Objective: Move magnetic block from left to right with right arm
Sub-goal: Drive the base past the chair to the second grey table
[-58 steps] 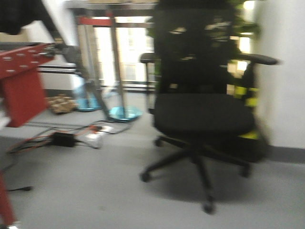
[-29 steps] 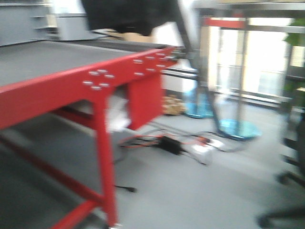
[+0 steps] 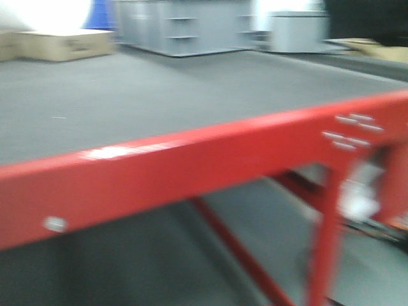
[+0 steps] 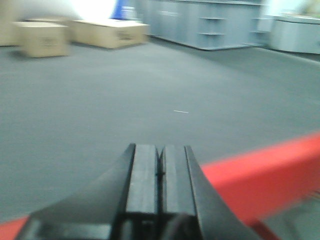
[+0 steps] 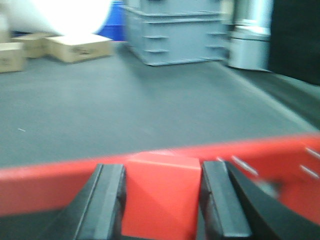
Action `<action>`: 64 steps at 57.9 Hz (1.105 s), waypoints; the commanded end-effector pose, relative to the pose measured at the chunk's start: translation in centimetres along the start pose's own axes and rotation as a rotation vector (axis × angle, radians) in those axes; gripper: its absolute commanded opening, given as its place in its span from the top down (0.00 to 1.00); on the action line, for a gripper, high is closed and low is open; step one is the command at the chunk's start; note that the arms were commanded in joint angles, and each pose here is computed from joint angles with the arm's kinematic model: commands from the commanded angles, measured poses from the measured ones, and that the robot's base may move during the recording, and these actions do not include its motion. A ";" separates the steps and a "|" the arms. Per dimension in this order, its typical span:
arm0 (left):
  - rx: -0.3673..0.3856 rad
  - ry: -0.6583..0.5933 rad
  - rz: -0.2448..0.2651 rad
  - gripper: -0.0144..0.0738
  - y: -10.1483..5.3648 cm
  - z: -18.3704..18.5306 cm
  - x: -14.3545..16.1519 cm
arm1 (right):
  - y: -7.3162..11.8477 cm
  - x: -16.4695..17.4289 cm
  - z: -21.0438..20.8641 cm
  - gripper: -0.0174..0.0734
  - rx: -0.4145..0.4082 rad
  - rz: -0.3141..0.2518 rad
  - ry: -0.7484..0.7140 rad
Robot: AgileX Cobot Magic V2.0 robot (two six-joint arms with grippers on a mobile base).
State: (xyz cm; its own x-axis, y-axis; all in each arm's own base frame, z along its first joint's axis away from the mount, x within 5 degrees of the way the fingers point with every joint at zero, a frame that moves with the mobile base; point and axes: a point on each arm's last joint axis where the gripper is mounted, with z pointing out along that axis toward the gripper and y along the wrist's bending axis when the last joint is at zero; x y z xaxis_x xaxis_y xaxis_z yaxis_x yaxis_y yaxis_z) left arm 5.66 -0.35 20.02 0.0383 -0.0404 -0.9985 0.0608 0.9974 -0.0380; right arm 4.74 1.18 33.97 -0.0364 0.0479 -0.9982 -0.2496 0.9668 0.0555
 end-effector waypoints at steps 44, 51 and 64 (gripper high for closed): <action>0.002 -0.083 -0.012 0.98 0.0 -0.1 -0.5 | 0.1 -1.3 0.0 0.58 -0.004 -0.010 -0.091; 0.002 -0.083 -0.012 0.98 0.0 -0.1 -0.5 | 0.1 -1.3 0.0 0.58 -0.004 -0.010 -0.091; 0.002 -0.083 -0.012 0.98 0.0 -0.1 -0.5 | 0.1 -1.3 0.0 0.58 -0.004 -0.010 -0.091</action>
State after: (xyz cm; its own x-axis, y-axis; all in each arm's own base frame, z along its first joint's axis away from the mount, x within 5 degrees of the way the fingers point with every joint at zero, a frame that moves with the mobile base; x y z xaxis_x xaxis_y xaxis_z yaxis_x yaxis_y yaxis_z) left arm 5.66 -0.35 20.02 0.0383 -0.0404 -0.9985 0.0608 0.9974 -0.0380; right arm 4.78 1.19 33.80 -0.0442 0.0458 -0.9980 -0.2490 0.9669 0.0554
